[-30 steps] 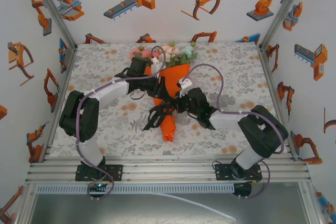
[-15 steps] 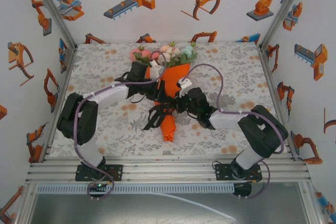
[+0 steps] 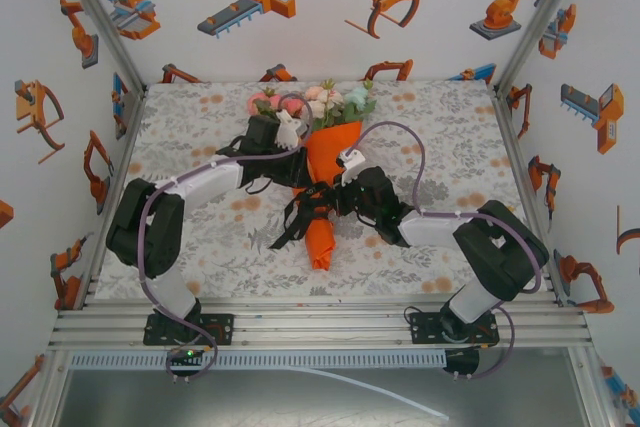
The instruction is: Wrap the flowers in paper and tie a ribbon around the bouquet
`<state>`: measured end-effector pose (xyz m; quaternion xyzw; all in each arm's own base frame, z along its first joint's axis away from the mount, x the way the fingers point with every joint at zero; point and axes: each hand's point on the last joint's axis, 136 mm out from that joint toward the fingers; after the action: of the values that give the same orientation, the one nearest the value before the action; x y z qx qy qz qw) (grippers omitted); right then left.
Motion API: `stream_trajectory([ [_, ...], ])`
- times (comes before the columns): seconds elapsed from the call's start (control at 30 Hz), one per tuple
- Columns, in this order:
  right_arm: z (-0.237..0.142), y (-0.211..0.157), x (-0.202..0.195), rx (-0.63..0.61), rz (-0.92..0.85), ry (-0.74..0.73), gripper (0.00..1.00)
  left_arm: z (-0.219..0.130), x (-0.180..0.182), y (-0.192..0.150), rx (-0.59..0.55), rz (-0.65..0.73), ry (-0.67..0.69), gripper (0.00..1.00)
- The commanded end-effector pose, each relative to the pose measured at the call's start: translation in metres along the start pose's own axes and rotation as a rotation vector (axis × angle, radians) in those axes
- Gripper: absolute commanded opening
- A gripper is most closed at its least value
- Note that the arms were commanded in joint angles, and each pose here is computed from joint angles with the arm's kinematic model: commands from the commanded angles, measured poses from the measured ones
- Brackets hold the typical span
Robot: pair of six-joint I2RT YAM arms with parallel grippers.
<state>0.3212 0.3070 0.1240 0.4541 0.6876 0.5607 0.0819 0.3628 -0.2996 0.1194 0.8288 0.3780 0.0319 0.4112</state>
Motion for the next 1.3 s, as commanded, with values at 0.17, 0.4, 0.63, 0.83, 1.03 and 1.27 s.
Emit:
stream_trajectory([
  [0.17, 0.000, 0.023, 0.013, -0.074, -0.018, 0.041, 0.00, -0.020, 0.007, 0.039, -0.122, -0.028, 0.007, 0.45],
  [0.4, -0.001, 0.025, 0.014, -0.078, -0.021, 0.043, 0.00, 0.004, 0.007, 0.030, -0.040, 0.027, -0.003, 0.43],
  [0.63, 0.001, 0.024, 0.014, -0.075, -0.020, 0.045, 0.00, 0.014, -0.025, 0.012, 0.033, 0.078, -0.131, 0.42],
  [0.83, 0.002, 0.023, 0.013, -0.073, -0.020, 0.044, 0.00, -0.003, -0.039, 0.014, 0.005, 0.082, -0.168, 0.42],
  [1.03, 0.003, 0.023, 0.014, -0.072, -0.014, 0.052, 0.00, -0.012, -0.051, 0.016, -0.021, 0.083, -0.208, 0.42],
  [1.27, 0.001, 0.023, 0.014, -0.074, -0.014, 0.046, 0.00, -0.007, -0.060, 0.001, 0.035, 0.069, -0.275, 0.42],
])
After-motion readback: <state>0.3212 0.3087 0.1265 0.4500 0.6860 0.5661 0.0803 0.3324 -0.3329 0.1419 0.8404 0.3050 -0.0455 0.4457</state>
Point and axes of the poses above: each hand's point on the last joint's axis, 136 mm out from that joint toward the fingers, its own z axis out along the fingers, its own x axis along the line the jaws close on, y = z × x, and after that the axes turned 10 degrees about z, right-handed
